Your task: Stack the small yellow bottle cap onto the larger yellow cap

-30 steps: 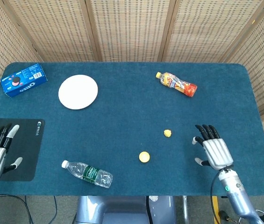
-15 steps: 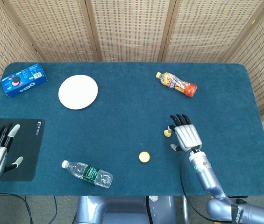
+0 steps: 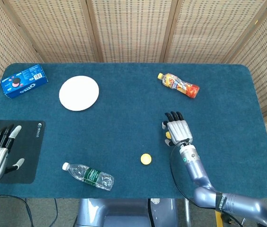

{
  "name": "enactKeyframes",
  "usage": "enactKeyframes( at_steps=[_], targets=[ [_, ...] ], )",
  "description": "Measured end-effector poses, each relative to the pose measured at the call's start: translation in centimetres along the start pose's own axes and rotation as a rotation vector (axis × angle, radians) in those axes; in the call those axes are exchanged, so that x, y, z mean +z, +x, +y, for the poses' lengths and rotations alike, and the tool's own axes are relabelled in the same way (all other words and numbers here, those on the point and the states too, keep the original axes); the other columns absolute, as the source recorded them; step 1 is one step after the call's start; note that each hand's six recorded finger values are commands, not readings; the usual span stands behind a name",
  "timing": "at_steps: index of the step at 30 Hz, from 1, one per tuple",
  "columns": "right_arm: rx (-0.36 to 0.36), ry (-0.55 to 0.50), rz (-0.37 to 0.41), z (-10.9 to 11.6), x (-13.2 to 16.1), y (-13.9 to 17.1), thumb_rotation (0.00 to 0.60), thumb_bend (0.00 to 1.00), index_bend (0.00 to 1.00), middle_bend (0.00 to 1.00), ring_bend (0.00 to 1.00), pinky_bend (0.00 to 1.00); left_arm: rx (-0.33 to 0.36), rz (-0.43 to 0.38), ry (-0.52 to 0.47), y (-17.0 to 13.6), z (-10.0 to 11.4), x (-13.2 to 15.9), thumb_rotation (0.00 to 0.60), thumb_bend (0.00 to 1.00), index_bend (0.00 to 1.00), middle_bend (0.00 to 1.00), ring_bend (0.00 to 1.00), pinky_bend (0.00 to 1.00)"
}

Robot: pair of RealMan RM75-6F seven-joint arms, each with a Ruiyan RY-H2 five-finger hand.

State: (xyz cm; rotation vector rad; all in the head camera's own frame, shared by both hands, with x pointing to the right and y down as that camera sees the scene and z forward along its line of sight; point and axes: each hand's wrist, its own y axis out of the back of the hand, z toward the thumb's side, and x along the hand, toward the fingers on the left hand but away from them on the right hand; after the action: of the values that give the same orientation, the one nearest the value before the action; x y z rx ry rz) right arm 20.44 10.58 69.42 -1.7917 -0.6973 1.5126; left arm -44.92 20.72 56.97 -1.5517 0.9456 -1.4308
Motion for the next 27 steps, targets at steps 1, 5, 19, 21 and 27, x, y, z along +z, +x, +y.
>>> enactKeyframes(
  at_steps=[1,5,19,21,27],
  targets=[
    [0.004,0.005,-0.005,-0.2,-0.1,-0.2,0.6,0.23,0.38,0.09,0.0,0.04,-0.001,0.0,0.0,0.0,0.0,0.0,0.6,0.21,0.0,0.0,0.0,0.0],
    [0.019,0.025,-0.026,-0.8,-0.5,-0.8,0.6,0.23,0.38,0.09,0.0,0.04,-0.003,-0.001,0.001,0.1,-0.1,0.0,0.6,0.21,0.0,0.0,0.0,0.0],
    [0.076,0.035,-0.085,-3.1,-2.8,-1.5,0.6,0.23,0.38,0.09,0.0,0.04,-0.013,-0.01,0.013,0.1,-0.4,0.5,0.6,0.22,0.0,0.0,0.0,0.0],
    [0.078,0.034,-0.084,-3.2,-2.7,-1.7,0.6,0.23,0.39,0.09,0.0,0.04,-0.015,-0.012,0.015,0.2,-0.4,0.5,0.6,0.22,0.0,0.0,0.0,0.0],
    [0.09,0.031,-0.081,-3.8,-2.5,-1.9,0.6,0.23,0.4,0.09,0.0,0.04,-0.019,-0.008,0.015,0.3,-0.5,0.5,0.6,0.21,0.0,0.0,0.0,0.0]
  ],
)
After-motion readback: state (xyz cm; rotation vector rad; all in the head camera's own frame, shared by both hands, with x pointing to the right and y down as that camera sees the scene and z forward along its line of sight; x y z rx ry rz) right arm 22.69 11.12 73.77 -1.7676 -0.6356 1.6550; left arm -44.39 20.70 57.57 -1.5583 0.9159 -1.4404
